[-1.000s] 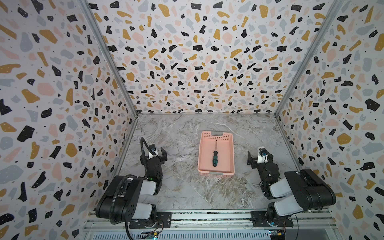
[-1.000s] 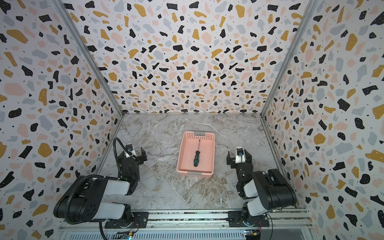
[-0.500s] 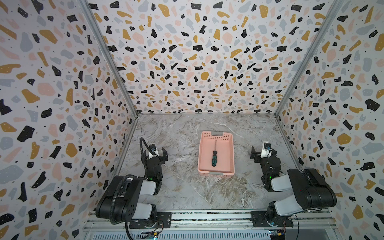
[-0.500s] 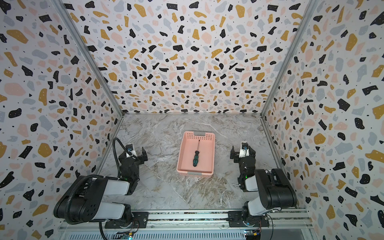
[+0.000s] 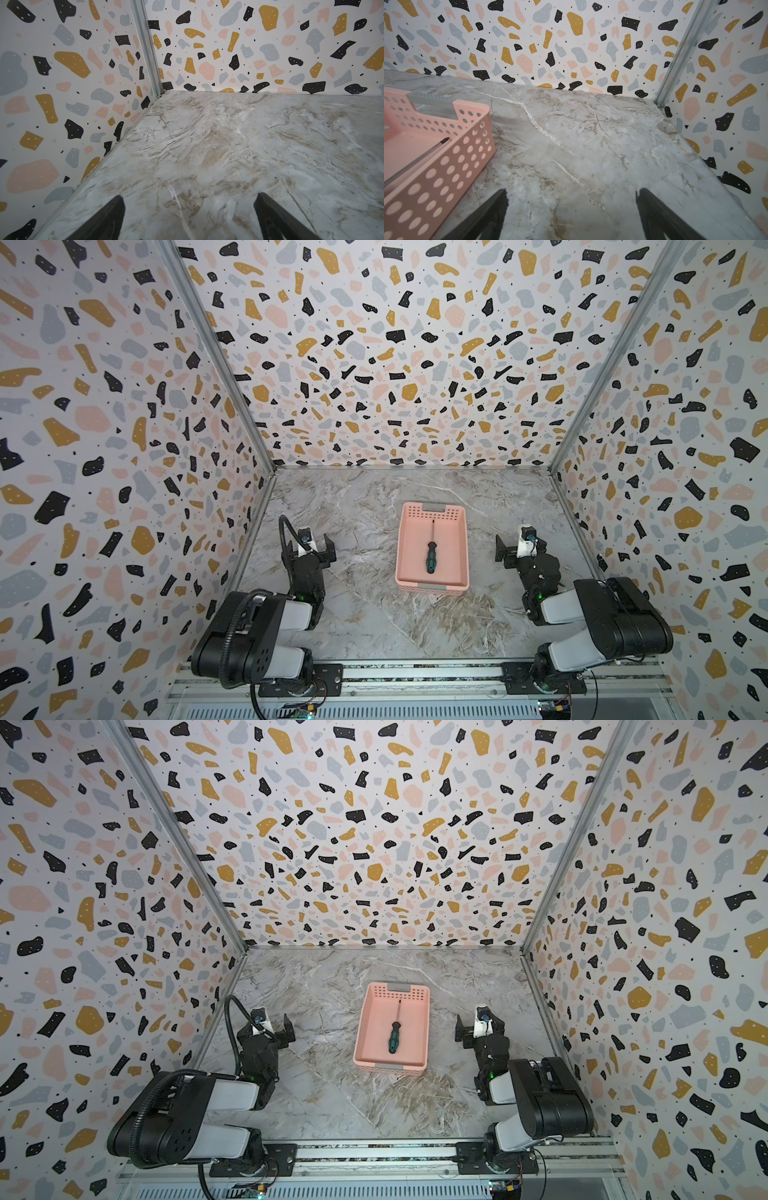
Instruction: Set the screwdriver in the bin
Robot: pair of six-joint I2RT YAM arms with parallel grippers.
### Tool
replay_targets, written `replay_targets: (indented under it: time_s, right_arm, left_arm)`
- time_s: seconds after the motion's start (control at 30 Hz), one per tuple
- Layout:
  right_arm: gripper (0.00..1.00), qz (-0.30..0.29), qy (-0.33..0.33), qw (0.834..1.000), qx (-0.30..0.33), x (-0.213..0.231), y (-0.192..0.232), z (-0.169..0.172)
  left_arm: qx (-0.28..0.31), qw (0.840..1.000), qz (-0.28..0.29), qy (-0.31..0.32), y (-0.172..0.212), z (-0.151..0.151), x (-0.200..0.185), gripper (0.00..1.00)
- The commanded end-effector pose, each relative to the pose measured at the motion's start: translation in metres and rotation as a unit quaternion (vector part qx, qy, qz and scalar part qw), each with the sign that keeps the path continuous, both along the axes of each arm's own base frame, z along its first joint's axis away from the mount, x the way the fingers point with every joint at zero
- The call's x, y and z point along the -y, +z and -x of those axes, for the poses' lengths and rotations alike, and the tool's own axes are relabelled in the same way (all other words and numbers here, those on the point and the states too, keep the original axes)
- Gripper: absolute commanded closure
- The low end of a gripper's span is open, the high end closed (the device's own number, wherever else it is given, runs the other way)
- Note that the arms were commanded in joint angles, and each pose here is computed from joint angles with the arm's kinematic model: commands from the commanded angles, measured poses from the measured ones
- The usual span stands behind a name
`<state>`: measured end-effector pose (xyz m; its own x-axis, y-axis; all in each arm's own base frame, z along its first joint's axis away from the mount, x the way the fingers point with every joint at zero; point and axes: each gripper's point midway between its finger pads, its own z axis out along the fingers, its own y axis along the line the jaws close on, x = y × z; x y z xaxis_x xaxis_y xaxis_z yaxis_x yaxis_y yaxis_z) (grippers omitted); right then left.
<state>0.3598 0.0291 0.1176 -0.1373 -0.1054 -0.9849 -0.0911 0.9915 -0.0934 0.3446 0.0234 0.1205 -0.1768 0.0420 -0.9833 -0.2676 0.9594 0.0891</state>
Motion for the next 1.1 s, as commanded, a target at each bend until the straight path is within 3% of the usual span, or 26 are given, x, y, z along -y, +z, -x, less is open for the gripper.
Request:
replay_targets:
  time_s: [0.0,1.07]
  right_arm:
    - [0.01,-0.002,0.012,1.0,-0.001,-0.0014,0.005,-0.0094]
    - [0.01,-0.002,0.01,1.0,0.0,-0.0009,0.0058,-0.0094]
  left_arm:
    - [0.028,1.0,0.006,-0.001,0.0143,-0.0041,-0.0002,0.0]
    - [0.027,1.0,0.006,0.002,0.0136,-0.0039,-0.0012,0.0]
